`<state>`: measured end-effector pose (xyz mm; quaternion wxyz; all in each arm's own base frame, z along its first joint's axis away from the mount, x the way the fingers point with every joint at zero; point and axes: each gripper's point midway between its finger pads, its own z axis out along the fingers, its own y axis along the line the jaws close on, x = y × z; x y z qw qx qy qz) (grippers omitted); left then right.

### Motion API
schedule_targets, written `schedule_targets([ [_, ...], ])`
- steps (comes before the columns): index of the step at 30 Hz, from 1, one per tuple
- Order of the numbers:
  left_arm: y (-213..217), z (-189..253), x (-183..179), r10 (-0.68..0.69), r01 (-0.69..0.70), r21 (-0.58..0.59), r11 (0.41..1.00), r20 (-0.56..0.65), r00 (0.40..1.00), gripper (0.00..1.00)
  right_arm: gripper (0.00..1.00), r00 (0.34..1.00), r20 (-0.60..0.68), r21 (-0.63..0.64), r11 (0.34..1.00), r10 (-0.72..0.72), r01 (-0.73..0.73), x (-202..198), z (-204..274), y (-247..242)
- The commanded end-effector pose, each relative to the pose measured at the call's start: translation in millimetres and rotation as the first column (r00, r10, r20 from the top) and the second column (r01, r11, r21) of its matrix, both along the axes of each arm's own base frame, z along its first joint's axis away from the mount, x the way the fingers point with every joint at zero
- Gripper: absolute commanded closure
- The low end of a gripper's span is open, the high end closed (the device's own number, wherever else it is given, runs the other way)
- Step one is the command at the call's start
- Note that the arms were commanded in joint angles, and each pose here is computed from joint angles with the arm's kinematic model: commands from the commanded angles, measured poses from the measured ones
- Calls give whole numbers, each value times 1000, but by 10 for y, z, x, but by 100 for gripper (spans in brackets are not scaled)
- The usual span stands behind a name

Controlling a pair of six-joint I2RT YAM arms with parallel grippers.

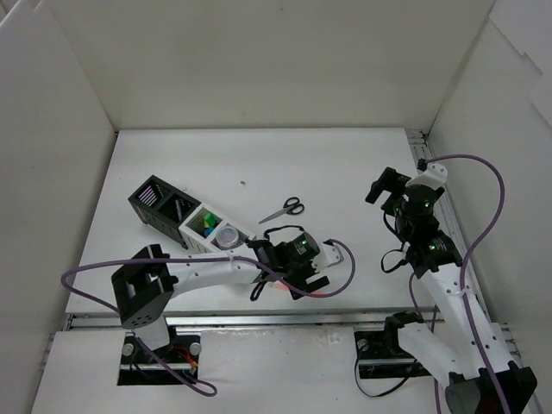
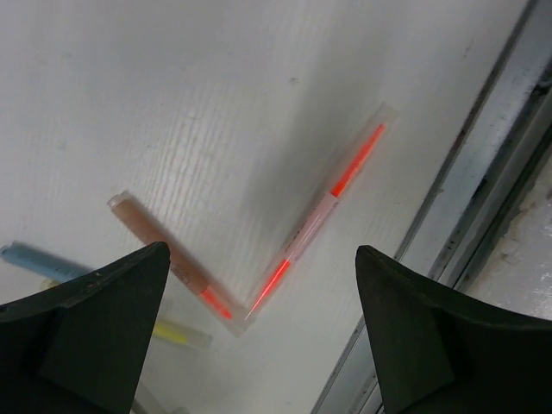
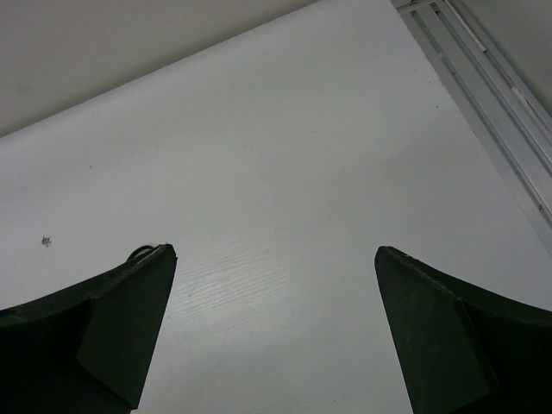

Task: Sort the stationery into containers
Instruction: Pick up the pen from the center of the board.

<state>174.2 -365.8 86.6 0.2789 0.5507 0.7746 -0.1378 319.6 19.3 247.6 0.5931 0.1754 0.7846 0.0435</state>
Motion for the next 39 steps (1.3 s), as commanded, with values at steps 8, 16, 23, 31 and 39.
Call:
schedule_targets([
  [8,-347,-167,-329,-228,226,-34,974,-128,965,18,2,996,-66,44,998,58,-55,128,-184,101],
  [16,-385,-379,-334,-234,235,-14,972,-185,955,49,2,997,-60,42,998,44,-42,99,-181,39],
  [23,-391,-527,-259,-200,210,19,978,-221,954,73,2,999,-50,26,1000,14,-13,66,-164,-37],
  [31,-427,-575,-216,-175,185,28,982,-218,960,100,2,999,-47,14,1000,-8,8,59,-160,-98],
  [39,-552,-139,-110,-190,184,-55,981,-129,973,100,2,999,-40,7,1000,-4,4,49,-138,-97],
])
